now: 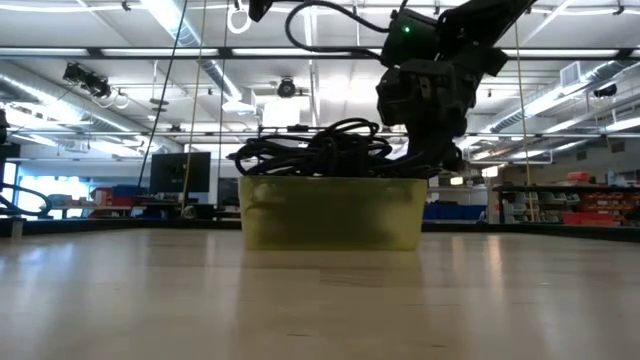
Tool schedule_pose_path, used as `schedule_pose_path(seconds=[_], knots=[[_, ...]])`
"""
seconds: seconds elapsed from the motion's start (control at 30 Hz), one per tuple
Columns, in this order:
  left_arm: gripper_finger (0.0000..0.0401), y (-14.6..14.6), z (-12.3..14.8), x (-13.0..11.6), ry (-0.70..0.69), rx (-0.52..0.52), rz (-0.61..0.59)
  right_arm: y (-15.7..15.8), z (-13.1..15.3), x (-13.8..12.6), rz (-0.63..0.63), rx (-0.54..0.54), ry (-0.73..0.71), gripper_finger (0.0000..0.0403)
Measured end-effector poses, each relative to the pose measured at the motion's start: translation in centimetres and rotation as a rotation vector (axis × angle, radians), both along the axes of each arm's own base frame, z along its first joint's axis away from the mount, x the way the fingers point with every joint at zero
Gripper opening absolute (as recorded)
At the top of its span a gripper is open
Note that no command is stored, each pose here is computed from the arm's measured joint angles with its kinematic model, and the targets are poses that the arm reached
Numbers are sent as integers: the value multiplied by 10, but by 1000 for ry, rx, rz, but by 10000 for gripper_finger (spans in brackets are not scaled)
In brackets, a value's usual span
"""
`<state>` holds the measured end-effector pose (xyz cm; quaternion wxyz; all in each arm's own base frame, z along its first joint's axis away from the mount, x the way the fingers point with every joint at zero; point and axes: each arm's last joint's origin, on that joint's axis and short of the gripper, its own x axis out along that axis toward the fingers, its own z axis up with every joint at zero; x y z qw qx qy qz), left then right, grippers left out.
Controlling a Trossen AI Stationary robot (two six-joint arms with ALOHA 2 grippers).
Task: Pick and place USB-C Cables
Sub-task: Move the yellow bin to the center of the table, then return to Home Position
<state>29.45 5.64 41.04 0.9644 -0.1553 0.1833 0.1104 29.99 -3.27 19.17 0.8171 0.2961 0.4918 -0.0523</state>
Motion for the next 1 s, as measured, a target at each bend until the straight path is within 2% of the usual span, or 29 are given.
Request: schedule_pose_path(seconds=[0.37, 0.53, 0.73, 0.9, 0.97, 1.0], knots=[[153, 0, -1, 0, 8, 0, -1, 11, 4, 1, -21, -34, -12, 0], [153, 0, -6, -3, 79, 37, -23, 6, 34, -14, -63, -104, -99, 0], [153, -4, -18, -10, 228, 43, -55, -3, 97, -54, -155, -287, -332, 0], [153, -15, -24, -12, 283, -80, -27, -4, 144, -102, -282, -421, -540, 6], [153, -18, -25, -13, 299, -62, -50, -3, 159, -123, -322, -475, -619, 8], [153, -19, -26, -14, 321, -15, -82, -2, 166, -133, -324, -502, -659, 9]])
